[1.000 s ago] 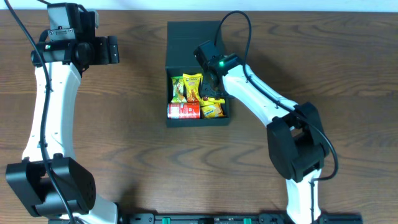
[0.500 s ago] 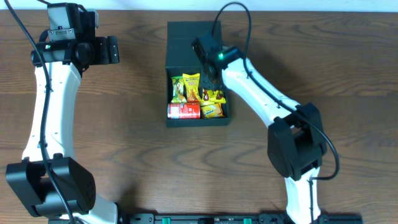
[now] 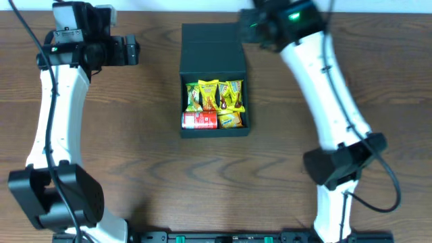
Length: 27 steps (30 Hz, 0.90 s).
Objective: Pack container
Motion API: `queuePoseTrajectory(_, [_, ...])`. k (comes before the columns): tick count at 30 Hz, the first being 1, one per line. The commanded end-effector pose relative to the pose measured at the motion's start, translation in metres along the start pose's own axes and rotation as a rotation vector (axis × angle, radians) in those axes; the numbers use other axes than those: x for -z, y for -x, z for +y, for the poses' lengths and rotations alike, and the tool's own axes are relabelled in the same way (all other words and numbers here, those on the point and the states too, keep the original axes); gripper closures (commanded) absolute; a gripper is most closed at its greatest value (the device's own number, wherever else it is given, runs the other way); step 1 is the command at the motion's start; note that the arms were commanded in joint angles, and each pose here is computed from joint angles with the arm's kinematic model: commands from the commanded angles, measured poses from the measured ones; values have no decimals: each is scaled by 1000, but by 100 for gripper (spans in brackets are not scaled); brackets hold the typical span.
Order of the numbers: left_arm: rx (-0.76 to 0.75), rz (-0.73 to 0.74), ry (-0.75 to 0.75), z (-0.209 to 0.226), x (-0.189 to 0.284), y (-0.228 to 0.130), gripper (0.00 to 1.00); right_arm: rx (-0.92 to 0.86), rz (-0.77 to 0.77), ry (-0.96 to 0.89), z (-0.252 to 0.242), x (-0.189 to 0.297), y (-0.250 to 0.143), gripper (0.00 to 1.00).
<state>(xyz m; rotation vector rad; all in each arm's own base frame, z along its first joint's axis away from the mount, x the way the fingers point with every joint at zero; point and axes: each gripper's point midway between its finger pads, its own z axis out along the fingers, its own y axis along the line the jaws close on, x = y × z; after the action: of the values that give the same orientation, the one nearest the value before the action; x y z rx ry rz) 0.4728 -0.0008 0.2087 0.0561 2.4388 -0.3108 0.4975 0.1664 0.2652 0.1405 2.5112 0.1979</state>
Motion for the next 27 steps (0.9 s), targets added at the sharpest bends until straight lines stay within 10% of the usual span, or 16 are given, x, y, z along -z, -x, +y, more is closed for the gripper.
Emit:
queuePoseTrajectory(1, [27, 58, -87, -5, -29, -13, 5, -38, 68, 40, -40, -22, 2, 82])
queuePoseTrajectory(5, [143, 117, -249, -20, -67, -27, 12, -117, 111, 110, -69, -54, -1, 98])
queuePoseTrajectory(12, [412, 145, -336, -18, -134, -37, 94, -156, 134, 345, -59, -107, -18, 98])
queuePoseTrajectory(27, [499, 25, -233, -41, -161, -3, 94, -427, 295, 610, -53, -206, -51, 98])
